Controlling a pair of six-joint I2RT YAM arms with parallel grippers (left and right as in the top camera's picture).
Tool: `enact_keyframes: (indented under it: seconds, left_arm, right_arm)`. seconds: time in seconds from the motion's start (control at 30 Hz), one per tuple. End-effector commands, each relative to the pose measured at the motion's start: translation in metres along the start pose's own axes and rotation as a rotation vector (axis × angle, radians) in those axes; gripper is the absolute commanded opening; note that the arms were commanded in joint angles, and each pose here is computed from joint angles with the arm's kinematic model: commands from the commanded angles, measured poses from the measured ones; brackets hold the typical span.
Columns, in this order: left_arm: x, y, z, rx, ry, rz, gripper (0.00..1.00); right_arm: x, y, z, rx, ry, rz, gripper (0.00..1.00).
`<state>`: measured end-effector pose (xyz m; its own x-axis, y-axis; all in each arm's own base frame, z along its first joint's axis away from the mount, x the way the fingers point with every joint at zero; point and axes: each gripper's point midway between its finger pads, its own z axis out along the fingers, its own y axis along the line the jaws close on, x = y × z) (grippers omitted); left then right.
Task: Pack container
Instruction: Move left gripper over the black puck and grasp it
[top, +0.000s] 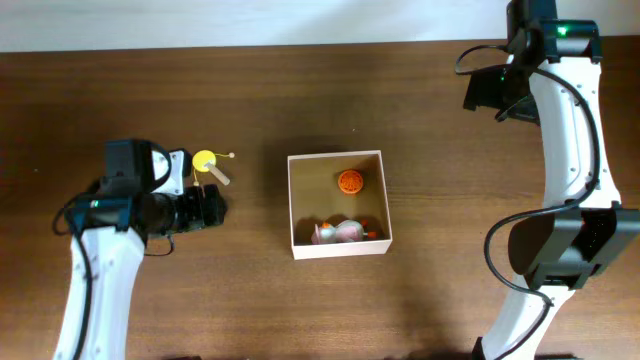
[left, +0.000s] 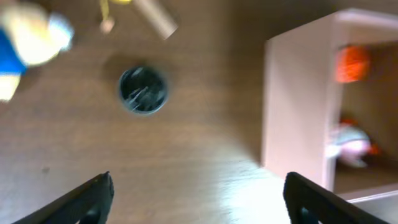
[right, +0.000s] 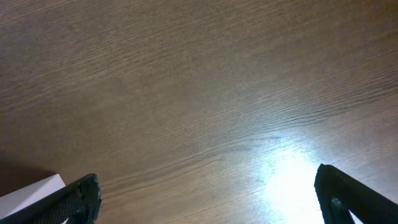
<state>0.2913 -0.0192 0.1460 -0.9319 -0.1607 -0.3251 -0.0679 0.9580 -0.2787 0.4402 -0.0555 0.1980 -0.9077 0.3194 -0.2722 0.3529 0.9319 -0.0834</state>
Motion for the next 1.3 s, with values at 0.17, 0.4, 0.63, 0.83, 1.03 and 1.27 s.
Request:
enact_keyframes:
  seconds: [0.17, 0.4, 0.63, 0.83, 1.03, 1.27]
  left_arm:
    - [0.018, 0.029, 0.052, -0.090, 0.218, -0.049, 0.96]
    - [0.013, 0.030, 0.061, -0.085, 0.214, -0.053, 0.96]
    - [-0.021, 0.033, 0.070, -0.093, 0.082, -0.049, 1.00]
    - [-0.026, 0.041, 0.080, -0.149, 0.075, -0.031, 0.99]
    - [-0.027, 0.040, 0.092, -0.198, 0.081, 0.010, 0.99]
    - [-0.018, 0.039, 0.108, -0.231, 0.129, 0.032, 0.99]
  right_arm:
    - [-0.005, -0.002, -0.010, 0.003, -0.033, 0.016, 0.99]
    - [-0.005, -0.002, -0.010, 0.003, -0.033, 0.016, 0.99]
    - [-0.005, -0.002, -0.010, 0.003, -0.033, 0.016, 0.99]
    - [-0.005, -0.002, -0.010, 0.003, -0.033, 0.016, 0.99]
    - [-0.005, -0.002, -0.010, 0.003, -0.033, 0.016, 0.99]
    - [-0.005, -0.002, -0.010, 0.003, -0.033, 0.016, 0.99]
